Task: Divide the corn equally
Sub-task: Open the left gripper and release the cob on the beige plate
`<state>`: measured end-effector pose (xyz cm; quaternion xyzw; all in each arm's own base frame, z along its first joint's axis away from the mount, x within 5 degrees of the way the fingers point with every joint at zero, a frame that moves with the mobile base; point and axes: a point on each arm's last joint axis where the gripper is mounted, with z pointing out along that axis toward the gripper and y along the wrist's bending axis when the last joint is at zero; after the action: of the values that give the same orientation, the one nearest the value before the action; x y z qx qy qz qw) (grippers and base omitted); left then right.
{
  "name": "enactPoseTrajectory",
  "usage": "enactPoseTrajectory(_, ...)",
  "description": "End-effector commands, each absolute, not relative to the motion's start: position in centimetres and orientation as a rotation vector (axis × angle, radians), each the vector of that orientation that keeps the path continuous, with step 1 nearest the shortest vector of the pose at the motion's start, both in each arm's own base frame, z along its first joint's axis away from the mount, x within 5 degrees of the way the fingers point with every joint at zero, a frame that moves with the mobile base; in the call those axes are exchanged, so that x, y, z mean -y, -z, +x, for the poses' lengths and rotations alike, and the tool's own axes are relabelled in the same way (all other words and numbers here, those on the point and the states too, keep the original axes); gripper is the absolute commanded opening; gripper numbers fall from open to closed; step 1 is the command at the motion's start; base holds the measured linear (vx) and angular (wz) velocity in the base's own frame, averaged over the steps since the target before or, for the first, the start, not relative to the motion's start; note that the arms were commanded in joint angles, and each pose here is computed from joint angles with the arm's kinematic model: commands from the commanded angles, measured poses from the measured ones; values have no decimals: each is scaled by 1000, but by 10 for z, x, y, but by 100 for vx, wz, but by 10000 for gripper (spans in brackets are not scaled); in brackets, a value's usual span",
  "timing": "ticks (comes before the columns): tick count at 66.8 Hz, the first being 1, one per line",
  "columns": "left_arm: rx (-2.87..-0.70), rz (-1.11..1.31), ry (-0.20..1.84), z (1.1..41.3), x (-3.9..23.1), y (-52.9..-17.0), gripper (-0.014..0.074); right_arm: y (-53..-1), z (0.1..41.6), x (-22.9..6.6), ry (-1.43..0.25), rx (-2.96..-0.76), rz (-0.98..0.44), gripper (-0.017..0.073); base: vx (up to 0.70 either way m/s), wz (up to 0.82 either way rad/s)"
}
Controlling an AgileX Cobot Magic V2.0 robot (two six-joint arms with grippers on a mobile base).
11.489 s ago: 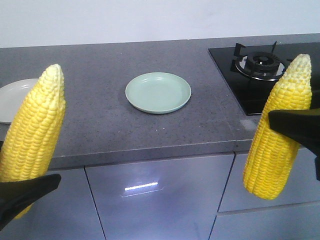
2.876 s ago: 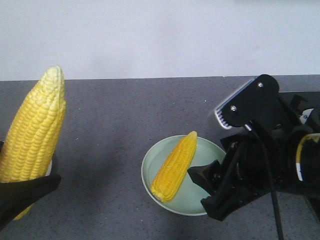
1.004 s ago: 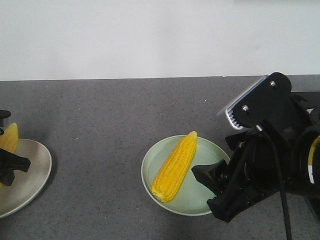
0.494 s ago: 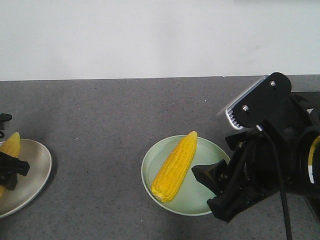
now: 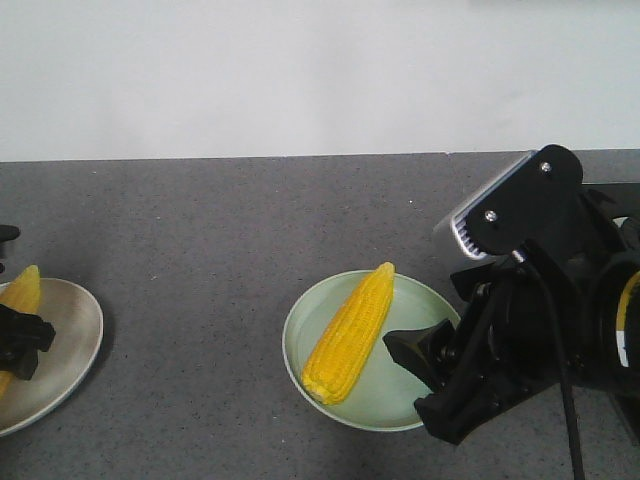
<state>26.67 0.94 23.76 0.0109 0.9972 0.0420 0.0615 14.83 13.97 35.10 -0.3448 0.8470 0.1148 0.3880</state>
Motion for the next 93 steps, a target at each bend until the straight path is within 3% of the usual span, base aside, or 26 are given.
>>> enactPoseTrajectory(1, -2874, 27, -129, 263, -9, -268, 590, -366, 149, -140, -316, -2057, -850, 542, 0, 0)
enactPoseTrajectory(29, -2479, 222, 14, 214, 23, -344, 590, -366, 149, -140, -316, -2057, -850, 542, 0, 0)
enactPoseTrajectory(50, -2164, 430, 241, 161, 49, -383, 590, -366, 149, -140, -316, -2057, -850, 541, 0, 0)
enactPoseTrajectory(82, -1938, 368, 326, 103, 41, -378, 590, -366, 149, -140, -316, -2058, -851, 538, 0, 0)
enactPoseTrajectory(93, -1929, 368, 326, 100, 41, -378, 552, -366, 149, -140, -316, -2058, -851, 430, 0, 0)
